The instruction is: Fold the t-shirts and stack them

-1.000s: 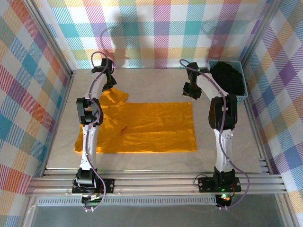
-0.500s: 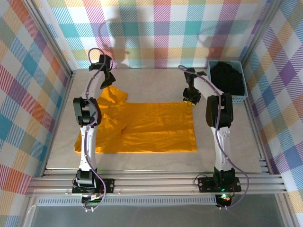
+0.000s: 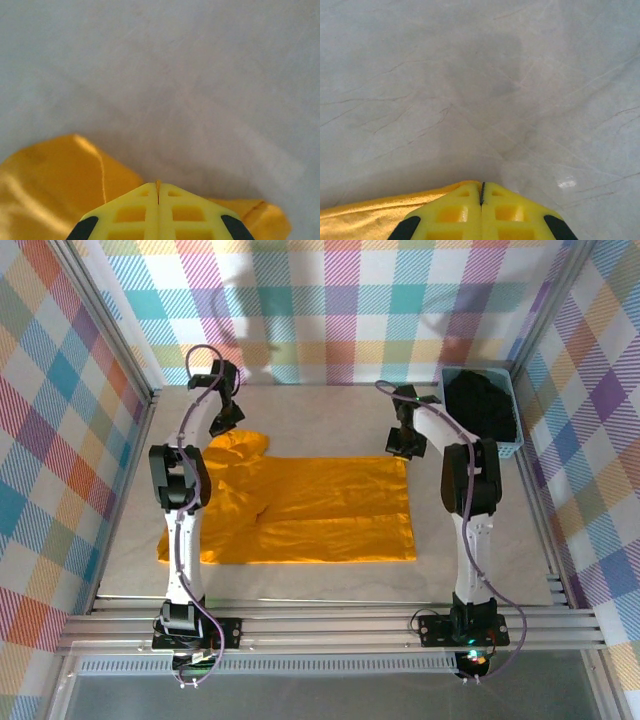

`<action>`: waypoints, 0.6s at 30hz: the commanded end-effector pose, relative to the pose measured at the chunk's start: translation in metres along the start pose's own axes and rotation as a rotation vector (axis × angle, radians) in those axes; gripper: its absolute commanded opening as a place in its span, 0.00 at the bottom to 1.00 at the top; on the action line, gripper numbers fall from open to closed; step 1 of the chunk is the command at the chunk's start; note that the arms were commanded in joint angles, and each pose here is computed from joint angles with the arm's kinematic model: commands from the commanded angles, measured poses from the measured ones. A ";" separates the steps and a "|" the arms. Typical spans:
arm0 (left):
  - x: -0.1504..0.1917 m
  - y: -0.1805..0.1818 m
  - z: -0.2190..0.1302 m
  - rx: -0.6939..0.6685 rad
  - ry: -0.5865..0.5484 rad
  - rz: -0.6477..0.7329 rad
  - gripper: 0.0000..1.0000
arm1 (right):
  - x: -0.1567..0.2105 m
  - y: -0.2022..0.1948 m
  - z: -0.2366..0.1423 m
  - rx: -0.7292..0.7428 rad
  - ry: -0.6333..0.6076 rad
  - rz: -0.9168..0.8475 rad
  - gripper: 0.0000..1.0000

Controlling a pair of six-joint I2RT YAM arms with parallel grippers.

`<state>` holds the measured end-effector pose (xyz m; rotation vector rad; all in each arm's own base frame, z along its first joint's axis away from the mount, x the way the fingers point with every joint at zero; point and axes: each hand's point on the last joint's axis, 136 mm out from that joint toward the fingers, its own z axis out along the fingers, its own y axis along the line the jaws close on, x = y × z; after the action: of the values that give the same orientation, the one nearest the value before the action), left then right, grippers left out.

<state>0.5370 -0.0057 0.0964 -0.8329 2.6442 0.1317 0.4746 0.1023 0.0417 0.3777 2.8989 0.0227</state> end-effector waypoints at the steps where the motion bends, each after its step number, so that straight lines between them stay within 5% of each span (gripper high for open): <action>1: 0.008 0.027 -0.052 -0.031 -0.035 -0.047 0.00 | -0.016 0.010 -0.039 -0.036 -0.144 -0.122 0.00; 10: 0.072 0.099 -0.103 -0.088 -0.014 -0.125 0.00 | 0.008 0.014 -0.068 -0.093 -0.216 -0.175 0.00; 18: 0.132 0.179 -0.132 -0.217 -0.041 -0.183 0.00 | 0.055 -0.009 -0.068 -0.062 -0.134 -0.108 0.00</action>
<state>0.3211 0.0308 0.1597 -1.0620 2.5812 0.3010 0.4205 0.1129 0.0937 0.1533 2.7613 0.0705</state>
